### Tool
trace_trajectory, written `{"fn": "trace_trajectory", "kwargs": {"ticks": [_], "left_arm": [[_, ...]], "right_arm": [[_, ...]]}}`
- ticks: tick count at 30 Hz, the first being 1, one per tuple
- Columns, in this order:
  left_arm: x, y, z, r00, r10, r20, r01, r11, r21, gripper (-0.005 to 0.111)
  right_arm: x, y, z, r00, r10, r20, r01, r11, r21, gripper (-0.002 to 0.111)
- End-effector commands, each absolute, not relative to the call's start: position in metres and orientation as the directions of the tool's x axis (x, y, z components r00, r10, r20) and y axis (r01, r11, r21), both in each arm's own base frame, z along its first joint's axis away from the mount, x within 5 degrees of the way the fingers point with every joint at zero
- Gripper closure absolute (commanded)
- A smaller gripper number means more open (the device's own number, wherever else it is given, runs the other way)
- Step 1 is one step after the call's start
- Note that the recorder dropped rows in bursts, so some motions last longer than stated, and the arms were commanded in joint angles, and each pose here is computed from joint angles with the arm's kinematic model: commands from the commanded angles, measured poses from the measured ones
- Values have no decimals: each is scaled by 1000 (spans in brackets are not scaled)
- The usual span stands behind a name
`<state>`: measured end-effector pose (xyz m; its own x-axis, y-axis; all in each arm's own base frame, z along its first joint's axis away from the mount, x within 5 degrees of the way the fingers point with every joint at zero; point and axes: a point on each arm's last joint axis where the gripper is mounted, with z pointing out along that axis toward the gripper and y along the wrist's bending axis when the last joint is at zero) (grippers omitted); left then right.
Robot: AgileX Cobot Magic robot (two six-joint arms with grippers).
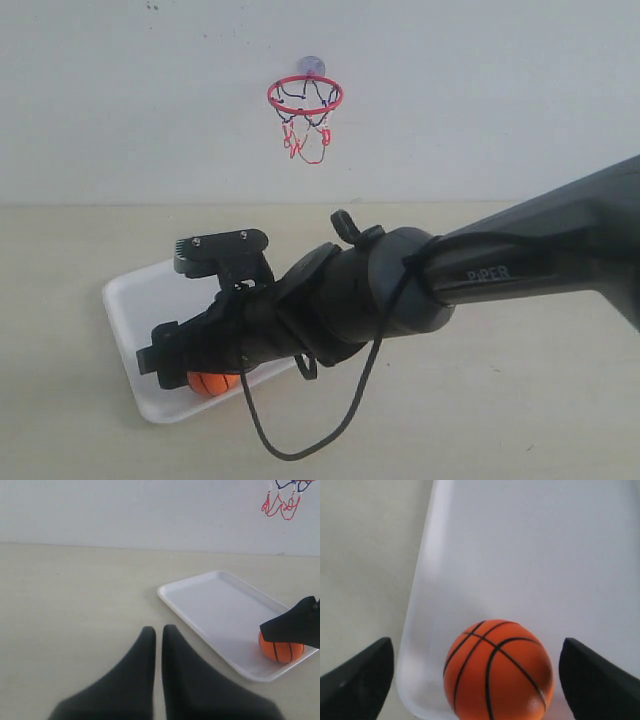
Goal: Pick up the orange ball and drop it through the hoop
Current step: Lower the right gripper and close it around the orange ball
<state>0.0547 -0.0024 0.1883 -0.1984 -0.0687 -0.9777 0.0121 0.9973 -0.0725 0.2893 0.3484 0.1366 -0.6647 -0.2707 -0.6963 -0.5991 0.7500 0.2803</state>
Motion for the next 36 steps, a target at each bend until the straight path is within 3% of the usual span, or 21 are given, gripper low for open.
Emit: {"fn": "trace_trajectory", "kwargs": {"ticks": [1, 36], "left_arm": [[55, -2, 187, -197, -73, -978, 9, 997, -76, 103], [55, -2, 187, -197, -73, -978, 9, 997, -76, 103]], "right_arm": [[291, 349, 140, -660, -263, -704, -597, 752, 280, 25], [288, 338, 129, -707, -298, -641, -605, 725, 330, 25]]}}
